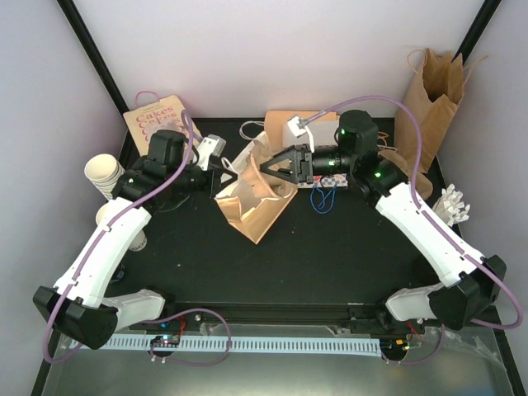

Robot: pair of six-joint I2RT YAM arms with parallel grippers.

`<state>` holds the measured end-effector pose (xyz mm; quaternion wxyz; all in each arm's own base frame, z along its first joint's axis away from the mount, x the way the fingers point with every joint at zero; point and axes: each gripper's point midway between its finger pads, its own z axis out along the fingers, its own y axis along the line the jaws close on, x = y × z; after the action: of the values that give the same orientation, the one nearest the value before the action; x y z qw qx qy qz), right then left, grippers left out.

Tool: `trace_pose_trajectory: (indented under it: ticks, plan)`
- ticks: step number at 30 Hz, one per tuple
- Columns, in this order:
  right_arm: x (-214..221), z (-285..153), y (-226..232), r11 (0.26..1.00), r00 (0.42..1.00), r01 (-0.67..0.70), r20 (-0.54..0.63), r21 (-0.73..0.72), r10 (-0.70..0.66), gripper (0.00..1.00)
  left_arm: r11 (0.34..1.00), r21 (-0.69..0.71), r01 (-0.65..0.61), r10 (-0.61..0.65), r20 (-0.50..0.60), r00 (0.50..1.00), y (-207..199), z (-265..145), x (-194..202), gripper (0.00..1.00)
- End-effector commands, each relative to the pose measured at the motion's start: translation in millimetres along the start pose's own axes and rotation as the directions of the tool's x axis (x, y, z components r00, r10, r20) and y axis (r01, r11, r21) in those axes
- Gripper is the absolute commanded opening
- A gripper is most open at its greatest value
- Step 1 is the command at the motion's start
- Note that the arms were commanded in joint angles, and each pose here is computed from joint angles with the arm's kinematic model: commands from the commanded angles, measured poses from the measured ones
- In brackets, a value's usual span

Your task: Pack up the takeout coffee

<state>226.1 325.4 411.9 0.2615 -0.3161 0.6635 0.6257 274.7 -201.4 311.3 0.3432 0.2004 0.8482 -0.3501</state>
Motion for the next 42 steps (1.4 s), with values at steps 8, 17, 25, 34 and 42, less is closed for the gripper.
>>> trace_pose_trajectory:
  ticks: [8,17,25,34,42]
  plan:
    - [31.5,-5.5,-40.1,0.982,0.995,-0.039,-0.084,0.186,0.056,0.37,0.996,0.057,-0.067,0.062,0.085,0.994,-18.8,-15.8,-21.7,0.02]
    - [45.5,-13.1,-71.9,0.938,0.987,0.02,-0.156,0.346,0.037,0.36,0.988,0.131,-0.08,0.073,0.057,0.996,-29.0,-12.5,-17.1,0.02]
    - [45.4,-14.4,-93.7,0.877,0.975,0.096,-0.22,0.471,0.012,0.36,0.986,0.145,-0.087,0.089,-0.007,0.996,-28.7,-7.2,-3.7,0.02]
    - [54.9,-13.9,-127.3,0.712,0.938,0.232,-0.347,0.663,0.017,0.29,0.989,0.122,-0.084,0.093,-0.069,0.993,-23.5,2.4,8.8,0.02]
    - [61.7,-10.6,-145.3,0.561,0.898,0.358,-0.441,0.747,0.014,0.3,0.993,0.102,-0.067,0.077,-0.097,0.992,-18.3,9.8,13.8,0.02]
